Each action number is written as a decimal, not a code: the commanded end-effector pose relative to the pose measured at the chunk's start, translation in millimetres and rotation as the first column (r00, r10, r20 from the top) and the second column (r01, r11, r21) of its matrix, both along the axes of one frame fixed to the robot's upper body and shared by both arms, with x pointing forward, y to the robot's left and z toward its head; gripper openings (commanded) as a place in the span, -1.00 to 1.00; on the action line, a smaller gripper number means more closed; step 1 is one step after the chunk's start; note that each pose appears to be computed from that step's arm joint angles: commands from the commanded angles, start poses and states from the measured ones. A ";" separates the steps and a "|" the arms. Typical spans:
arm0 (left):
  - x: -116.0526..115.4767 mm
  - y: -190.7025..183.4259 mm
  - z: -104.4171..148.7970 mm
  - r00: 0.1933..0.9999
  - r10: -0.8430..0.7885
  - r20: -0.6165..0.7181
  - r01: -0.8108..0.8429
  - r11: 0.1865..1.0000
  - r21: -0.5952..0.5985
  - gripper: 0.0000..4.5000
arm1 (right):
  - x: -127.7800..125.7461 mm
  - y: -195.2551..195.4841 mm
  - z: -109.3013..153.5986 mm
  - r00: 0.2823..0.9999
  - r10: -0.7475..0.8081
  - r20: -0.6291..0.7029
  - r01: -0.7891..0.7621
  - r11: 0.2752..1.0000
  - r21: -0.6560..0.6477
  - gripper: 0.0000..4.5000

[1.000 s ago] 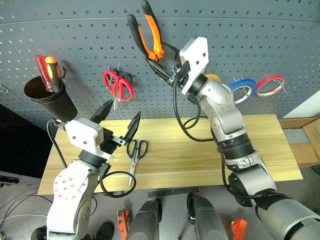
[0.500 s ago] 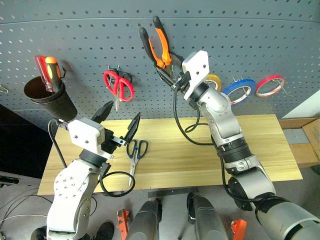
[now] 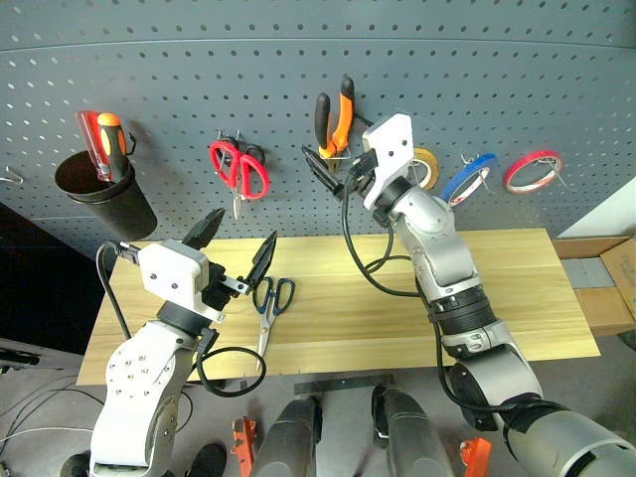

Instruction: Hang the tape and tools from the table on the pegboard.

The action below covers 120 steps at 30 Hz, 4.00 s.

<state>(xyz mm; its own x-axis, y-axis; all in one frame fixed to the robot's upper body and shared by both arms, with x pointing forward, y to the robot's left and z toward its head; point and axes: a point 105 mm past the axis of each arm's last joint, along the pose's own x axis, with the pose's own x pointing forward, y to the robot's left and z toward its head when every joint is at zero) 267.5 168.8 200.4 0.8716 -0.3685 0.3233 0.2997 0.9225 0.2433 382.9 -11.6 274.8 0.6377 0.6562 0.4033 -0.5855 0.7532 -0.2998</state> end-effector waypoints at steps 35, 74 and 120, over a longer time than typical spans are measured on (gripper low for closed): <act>8.7 10.9 -184.5 0.583 0.278 -0.764 -0.190 0.960 0.204 0.82 | -129.7 5.3 -112.1 0.749 0.372 -0.549 -0.602 0.728 -0.327 0.98; 30.2 -13.0 -139.0 0.825 0.213 -0.524 -0.081 0.961 0.263 -0.75 | -108.0 -63.2 -162.0 0.779 0.112 -0.617 -0.488 0.726 -0.484 1.00; 30.8 19.3 -38.3 0.974 0.227 0.019 -0.228 0.969 0.100 -0.75 | -92.3 -41.9 -140.9 0.794 0.270 -0.545 -0.549 0.704 -0.450 1.00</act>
